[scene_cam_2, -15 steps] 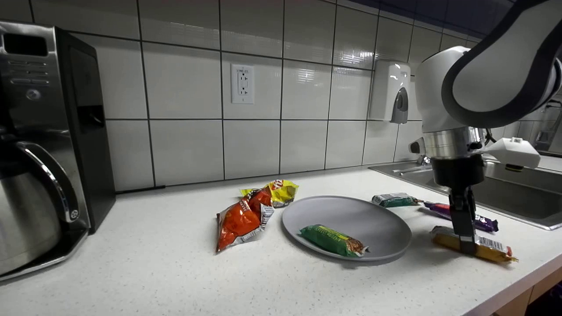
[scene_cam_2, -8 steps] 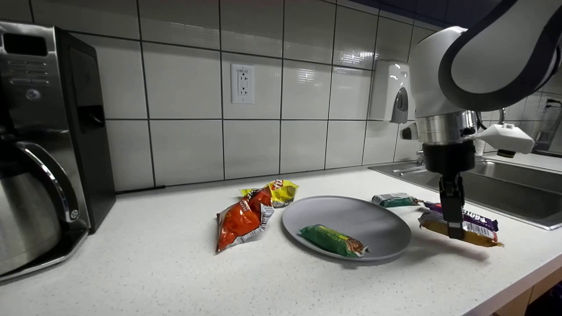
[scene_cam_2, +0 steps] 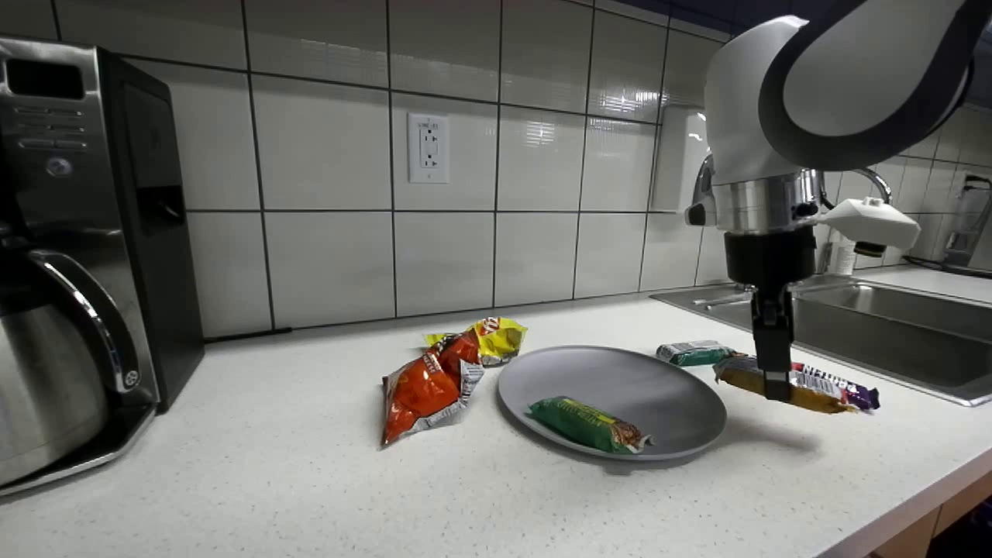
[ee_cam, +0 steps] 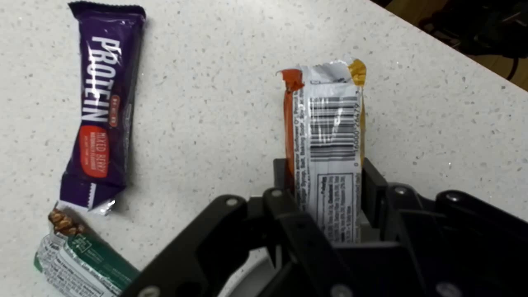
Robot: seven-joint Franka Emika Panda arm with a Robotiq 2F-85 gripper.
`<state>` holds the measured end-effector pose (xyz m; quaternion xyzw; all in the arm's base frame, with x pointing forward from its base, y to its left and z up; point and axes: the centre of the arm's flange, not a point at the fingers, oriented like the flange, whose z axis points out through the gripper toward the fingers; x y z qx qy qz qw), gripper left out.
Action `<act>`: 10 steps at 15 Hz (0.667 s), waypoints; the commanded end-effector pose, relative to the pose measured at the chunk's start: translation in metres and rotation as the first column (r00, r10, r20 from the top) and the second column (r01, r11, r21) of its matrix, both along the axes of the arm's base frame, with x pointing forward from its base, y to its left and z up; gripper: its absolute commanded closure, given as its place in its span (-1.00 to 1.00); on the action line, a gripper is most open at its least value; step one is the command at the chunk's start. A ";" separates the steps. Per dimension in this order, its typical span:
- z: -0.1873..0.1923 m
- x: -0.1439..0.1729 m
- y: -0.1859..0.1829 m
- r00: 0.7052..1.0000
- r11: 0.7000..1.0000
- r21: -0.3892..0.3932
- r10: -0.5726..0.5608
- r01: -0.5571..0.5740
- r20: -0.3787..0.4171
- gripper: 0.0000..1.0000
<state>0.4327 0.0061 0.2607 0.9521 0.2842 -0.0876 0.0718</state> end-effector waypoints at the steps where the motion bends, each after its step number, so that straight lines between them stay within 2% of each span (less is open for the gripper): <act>1: 0.005 0.013 0.018 0.999 1.000 -0.005 0.029 -0.029 0.012 0.65; 10: -0.007 0.043 0.051 0.998 0.999 -0.005 0.033 -0.033 0.052 0.65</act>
